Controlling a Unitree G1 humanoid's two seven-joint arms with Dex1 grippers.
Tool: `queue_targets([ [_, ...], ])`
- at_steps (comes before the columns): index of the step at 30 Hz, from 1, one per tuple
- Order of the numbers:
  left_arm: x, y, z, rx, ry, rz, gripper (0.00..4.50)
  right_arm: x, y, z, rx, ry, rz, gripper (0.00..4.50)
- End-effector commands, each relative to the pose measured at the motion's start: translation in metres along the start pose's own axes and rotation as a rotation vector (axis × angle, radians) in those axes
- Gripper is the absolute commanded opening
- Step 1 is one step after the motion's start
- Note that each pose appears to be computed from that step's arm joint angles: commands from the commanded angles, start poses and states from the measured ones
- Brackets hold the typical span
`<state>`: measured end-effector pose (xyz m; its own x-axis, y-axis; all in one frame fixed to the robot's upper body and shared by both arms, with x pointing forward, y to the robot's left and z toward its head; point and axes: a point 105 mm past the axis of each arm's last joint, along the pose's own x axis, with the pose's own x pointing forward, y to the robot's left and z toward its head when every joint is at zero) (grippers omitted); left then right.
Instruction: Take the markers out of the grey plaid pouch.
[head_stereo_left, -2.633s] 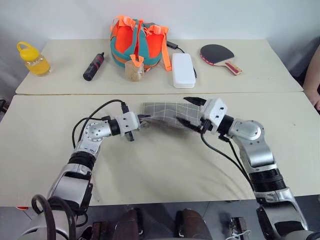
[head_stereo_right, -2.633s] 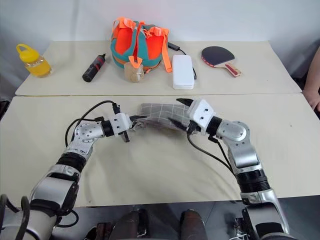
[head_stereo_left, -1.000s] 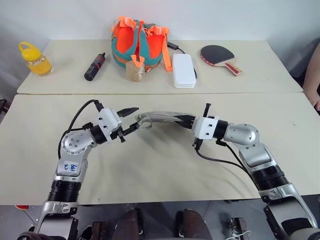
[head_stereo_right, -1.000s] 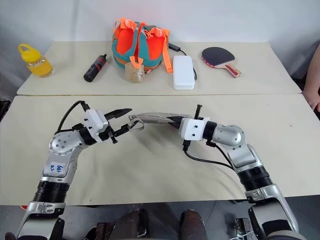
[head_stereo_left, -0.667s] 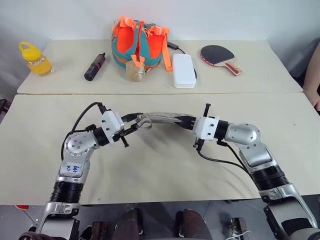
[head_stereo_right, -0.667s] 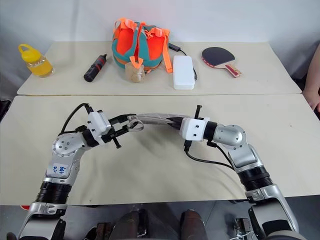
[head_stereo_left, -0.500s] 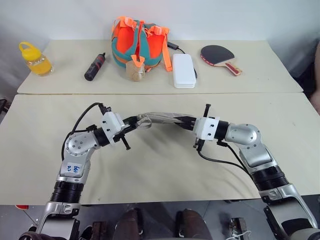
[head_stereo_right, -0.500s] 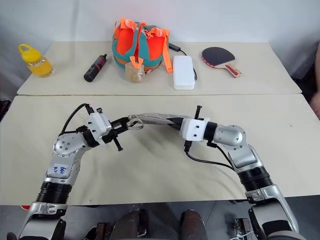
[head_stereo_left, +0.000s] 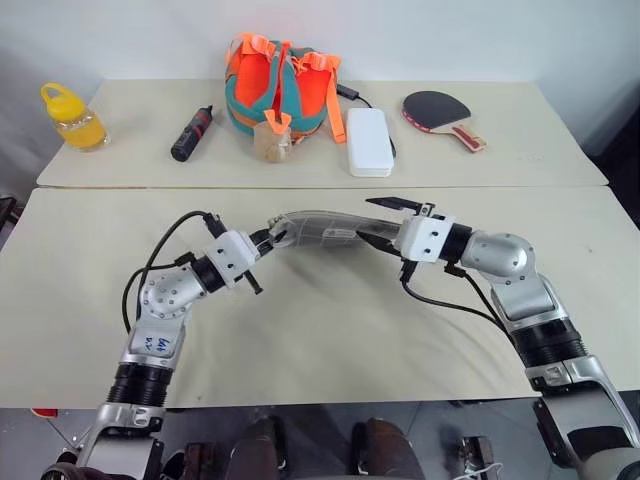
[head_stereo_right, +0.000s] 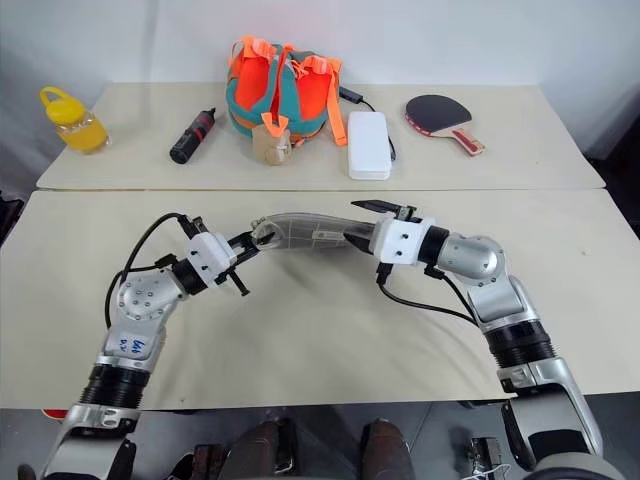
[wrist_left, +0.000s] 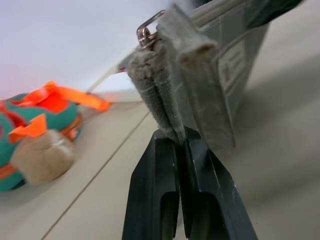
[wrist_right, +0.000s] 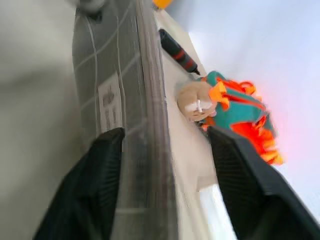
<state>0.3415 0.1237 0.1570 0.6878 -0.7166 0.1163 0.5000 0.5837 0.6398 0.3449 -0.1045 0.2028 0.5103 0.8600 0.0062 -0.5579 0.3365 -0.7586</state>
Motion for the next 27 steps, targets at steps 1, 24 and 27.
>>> queue_targets([
  [1, 0.006, -0.010, 0.015, 0.010, -0.036, 0.024, 0.00, -0.006, -0.012, 0.046, 0.260, -0.174, -0.015, 2.58],
  [24, 0.018, -0.046, 0.043, 0.264, -0.148, -0.208, 0.00, -0.003, 0.090, 0.048, 1.050, -0.044, 0.162, 2.58],
  [27, 0.018, -0.047, 0.042, 0.280, -0.143, -0.221, 0.00, -0.008, 0.091, 0.044, 1.061, -0.030, 0.162, 2.58],
])
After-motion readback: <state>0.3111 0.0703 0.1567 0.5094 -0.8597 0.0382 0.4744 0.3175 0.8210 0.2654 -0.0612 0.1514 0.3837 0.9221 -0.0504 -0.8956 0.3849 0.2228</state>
